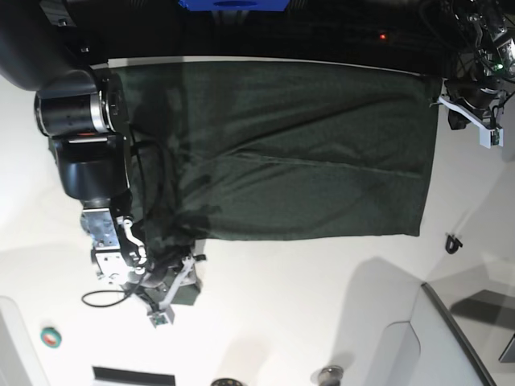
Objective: Layout the t-shirt on the table in an organized manner, then fold the t-shirt properly
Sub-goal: 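Lower the right gripper onto the sleeve and pinch the fabric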
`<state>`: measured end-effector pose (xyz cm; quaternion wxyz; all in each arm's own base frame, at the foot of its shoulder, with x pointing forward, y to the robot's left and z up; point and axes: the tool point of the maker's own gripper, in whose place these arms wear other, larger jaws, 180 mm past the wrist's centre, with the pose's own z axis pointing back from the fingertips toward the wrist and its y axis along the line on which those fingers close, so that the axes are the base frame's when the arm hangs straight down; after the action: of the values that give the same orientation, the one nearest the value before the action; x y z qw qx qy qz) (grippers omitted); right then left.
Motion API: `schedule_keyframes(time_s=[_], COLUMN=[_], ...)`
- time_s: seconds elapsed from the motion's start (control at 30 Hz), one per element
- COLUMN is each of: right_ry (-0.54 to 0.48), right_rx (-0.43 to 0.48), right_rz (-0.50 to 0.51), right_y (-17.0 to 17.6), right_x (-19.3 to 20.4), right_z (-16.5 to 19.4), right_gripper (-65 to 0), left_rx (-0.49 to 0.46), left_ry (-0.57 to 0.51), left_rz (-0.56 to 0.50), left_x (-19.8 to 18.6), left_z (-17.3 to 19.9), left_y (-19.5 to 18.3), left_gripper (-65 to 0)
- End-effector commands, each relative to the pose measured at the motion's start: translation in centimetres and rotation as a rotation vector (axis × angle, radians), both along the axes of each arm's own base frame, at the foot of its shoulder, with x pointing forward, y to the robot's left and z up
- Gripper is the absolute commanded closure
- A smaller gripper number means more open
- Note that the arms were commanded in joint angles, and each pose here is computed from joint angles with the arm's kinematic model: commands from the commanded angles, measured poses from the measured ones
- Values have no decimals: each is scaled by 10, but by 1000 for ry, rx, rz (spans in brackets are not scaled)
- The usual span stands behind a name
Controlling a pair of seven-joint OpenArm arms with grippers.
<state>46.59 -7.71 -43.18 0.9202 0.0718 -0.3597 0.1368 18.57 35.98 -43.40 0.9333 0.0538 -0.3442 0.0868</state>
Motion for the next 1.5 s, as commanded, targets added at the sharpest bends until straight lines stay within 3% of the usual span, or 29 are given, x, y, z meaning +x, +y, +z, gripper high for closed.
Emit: schedule_keyframes(time_s=[0.0,0.1,0.23,0.37,0.43,0.57,0.63,0.97,1.03,1.13,1.2,1.4,1.47], right_ry=[-76,-73,-84,-84,-81,-80,-77,-76,-79,-70,-70,-67,-65], right_rx=[-16,-42,-83,-84,-84,-86,-87,-79,-77,-77,-77,-77,-77], right_rz=[-1,4,-107,-109,-109,-112,-112,-114,-116,-115,-115,-115,-115], right_y=[-5,-9,-30,-31,-31,-31,-31,-28,-27,-27,-27,-27,-27], right_x=[22,21,25,25,24,24,24,21,21,18,18,17,17], right_z=[26,23,23,23,22,22,22,20,20,16,16,14,14], right_gripper=[-356,-354,-354,-345,-275,-51,-3,-5,-63,-224,-293,-296,-261], left_rx=[25,27,23,21,21,21,21,23,23,22,22,22,20], left_ry=[-38,-30,-25,-24,-24,-24,-24,-24,-24,-23,-23,-30,-30], left_rz=[-7,-10,-7,-6,-6,-6,-6,-7,-7,-6,-6,-6,-7], left_x=[7,3,2,1,1,1,1,1,1,1,1,4,4], left_z=[12,12,10,9,9,9,9,9,9,9,9,10,10], left_y=[8,7,7,7,7,7,7,7,7,7,7,7,6], left_gripper=[0,0,0,0,0,0,0,0,0,0,0,0,0])
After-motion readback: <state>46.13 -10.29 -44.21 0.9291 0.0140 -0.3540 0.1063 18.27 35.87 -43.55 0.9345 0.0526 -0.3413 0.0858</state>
